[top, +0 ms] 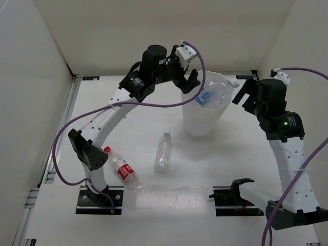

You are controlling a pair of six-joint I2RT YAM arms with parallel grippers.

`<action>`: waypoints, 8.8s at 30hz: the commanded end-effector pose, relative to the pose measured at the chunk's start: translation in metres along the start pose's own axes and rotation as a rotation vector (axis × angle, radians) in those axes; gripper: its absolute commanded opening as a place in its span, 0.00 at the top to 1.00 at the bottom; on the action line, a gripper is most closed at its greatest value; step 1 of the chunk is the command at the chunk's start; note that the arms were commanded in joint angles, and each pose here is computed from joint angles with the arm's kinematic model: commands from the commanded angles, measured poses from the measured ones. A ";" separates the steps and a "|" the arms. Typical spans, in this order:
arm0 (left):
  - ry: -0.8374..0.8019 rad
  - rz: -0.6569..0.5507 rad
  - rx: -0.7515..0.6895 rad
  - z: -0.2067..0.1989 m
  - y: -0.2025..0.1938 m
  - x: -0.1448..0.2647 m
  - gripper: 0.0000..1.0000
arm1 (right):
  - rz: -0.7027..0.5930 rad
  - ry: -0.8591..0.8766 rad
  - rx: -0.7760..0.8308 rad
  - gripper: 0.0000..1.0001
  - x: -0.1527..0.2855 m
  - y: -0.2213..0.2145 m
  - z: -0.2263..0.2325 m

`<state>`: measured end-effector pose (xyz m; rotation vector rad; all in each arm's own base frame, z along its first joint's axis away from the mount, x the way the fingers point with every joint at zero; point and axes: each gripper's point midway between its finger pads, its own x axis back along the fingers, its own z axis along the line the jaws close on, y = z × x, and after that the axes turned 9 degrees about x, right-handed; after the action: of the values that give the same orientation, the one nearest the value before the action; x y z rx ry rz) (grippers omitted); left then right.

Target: Put the plastic bottles in the bin

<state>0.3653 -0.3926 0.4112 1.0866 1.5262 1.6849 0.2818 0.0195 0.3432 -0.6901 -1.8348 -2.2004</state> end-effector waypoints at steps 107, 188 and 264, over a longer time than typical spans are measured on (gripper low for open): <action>-0.306 -0.148 0.149 -0.022 0.053 -0.019 0.90 | 0.097 -0.030 0.069 0.01 -0.008 -0.048 0.012; 0.517 0.561 0.684 0.021 -0.257 0.106 0.90 | 0.079 -0.130 0.174 0.01 -0.030 -0.045 -0.003; 1.106 0.417 0.302 0.150 -0.255 0.336 0.00 | 0.481 -0.323 -0.129 0.01 -0.066 -0.136 -0.107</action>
<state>0.3412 -0.0088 0.2320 0.6087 2.2478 2.7027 0.2544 -0.0700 0.2023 -1.4664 -1.5740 -1.9743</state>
